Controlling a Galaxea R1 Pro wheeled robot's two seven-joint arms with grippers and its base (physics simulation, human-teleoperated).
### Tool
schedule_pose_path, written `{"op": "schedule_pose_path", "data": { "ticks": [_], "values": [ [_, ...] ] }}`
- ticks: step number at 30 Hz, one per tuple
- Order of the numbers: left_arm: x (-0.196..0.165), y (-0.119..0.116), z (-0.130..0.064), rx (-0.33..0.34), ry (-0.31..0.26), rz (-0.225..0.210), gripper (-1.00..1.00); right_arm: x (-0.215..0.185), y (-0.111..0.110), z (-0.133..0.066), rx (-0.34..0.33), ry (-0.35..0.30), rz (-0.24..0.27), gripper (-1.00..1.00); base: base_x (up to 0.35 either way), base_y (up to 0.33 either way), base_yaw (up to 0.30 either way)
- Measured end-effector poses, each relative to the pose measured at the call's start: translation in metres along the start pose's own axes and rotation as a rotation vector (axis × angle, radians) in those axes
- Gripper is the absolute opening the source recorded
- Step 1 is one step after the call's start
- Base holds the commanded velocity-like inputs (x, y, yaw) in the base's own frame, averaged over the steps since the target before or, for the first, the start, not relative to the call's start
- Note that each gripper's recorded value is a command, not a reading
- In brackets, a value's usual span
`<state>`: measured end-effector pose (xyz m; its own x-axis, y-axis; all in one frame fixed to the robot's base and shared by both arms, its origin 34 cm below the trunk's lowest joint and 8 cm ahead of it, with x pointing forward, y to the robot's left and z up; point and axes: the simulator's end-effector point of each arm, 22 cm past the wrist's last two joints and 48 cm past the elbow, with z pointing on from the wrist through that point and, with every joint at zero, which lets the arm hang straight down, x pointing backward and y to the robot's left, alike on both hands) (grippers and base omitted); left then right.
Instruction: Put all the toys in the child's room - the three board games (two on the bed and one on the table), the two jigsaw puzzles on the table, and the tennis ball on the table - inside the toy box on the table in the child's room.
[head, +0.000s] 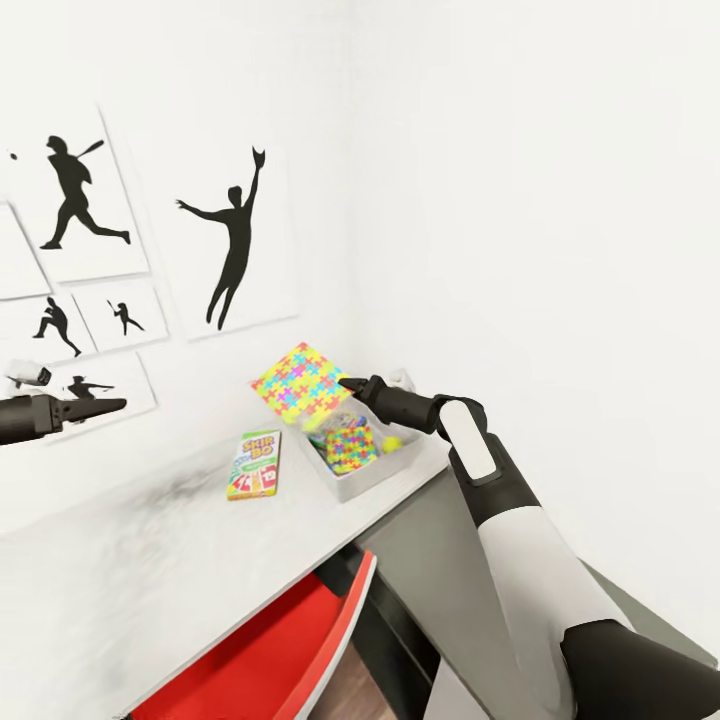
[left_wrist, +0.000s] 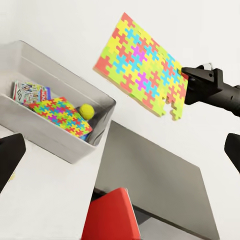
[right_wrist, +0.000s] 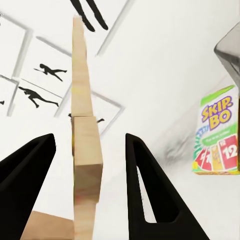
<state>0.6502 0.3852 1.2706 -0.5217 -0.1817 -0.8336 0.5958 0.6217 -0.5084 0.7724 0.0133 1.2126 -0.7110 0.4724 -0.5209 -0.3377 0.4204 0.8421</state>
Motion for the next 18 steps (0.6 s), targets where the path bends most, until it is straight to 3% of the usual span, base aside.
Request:
{"op": "schedule_pose_path", "data": {
  "ticks": [12,18],
  "values": [
    [-0.0013,-0.0018,-0.0012,0.001,-0.003,0.003,1.00,-0.0020,0.0019,-0.0009,0.001,-0.007,-0.005,-1.00,0.002,0.000,0.275],
    [-0.0014,-0.0019,-0.0010,0.001,-0.003,0.003,1.00,-0.0022,0.0021,-0.0010,0.001,-0.008,-0.005,-1.00,-0.012,0.000,0.093]
  ]
}}
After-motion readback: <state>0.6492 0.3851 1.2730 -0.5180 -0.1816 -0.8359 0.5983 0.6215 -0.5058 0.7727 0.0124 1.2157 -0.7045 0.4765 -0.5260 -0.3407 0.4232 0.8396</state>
